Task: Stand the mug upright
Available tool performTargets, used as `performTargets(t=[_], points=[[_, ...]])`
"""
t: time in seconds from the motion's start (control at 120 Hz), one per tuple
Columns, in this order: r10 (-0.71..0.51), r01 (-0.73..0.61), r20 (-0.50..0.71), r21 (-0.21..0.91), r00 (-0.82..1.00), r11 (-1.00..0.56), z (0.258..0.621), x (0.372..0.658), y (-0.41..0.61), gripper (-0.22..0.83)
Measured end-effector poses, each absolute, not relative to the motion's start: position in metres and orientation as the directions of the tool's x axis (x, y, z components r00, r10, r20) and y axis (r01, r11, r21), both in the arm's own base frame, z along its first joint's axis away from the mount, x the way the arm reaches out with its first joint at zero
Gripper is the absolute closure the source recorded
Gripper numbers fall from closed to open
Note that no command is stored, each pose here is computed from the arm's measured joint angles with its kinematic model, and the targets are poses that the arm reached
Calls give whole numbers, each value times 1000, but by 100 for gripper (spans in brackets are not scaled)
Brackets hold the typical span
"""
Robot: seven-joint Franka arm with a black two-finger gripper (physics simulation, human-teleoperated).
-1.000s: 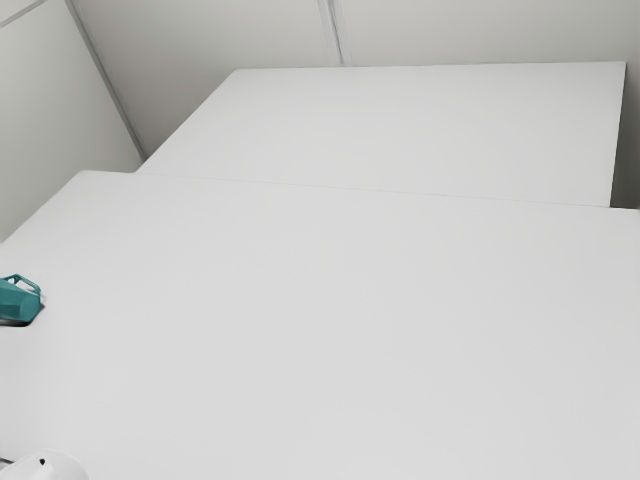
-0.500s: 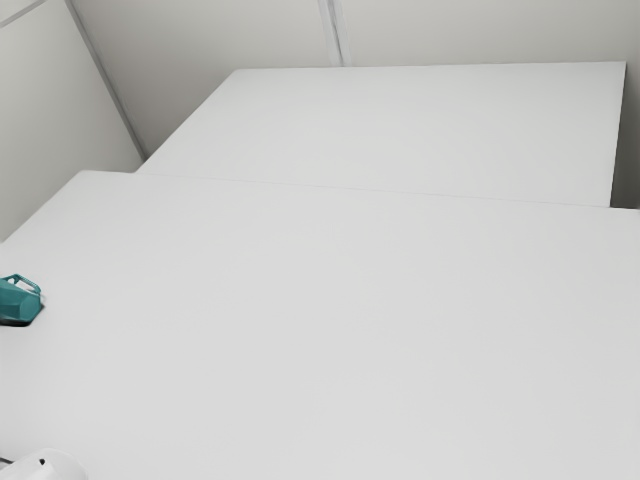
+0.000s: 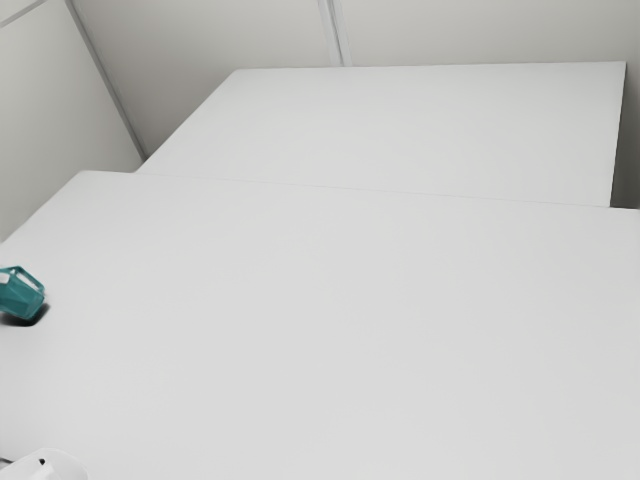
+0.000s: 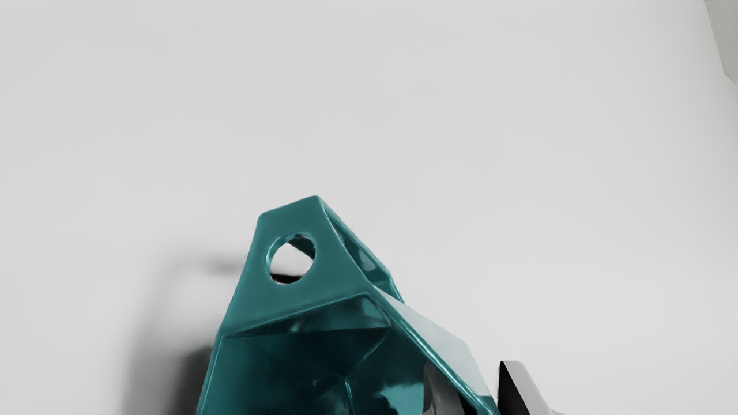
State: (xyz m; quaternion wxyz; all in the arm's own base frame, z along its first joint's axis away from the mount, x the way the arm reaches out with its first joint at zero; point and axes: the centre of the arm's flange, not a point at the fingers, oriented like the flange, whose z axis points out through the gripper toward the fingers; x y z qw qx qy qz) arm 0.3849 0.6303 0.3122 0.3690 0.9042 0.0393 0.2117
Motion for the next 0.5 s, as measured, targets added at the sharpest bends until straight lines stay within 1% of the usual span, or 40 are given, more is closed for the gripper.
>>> performTargets(t=[0.167,0.267,0.4,0.5], points=[[219,-119,367,709,904,-696,320,387,623,74],[207,-137,375,710,903,-691,336,386,620,76],[195,-143,363,723,911,-675,369,383,602,78],[134,-158,341,704,931,-692,412,397,570,78]])
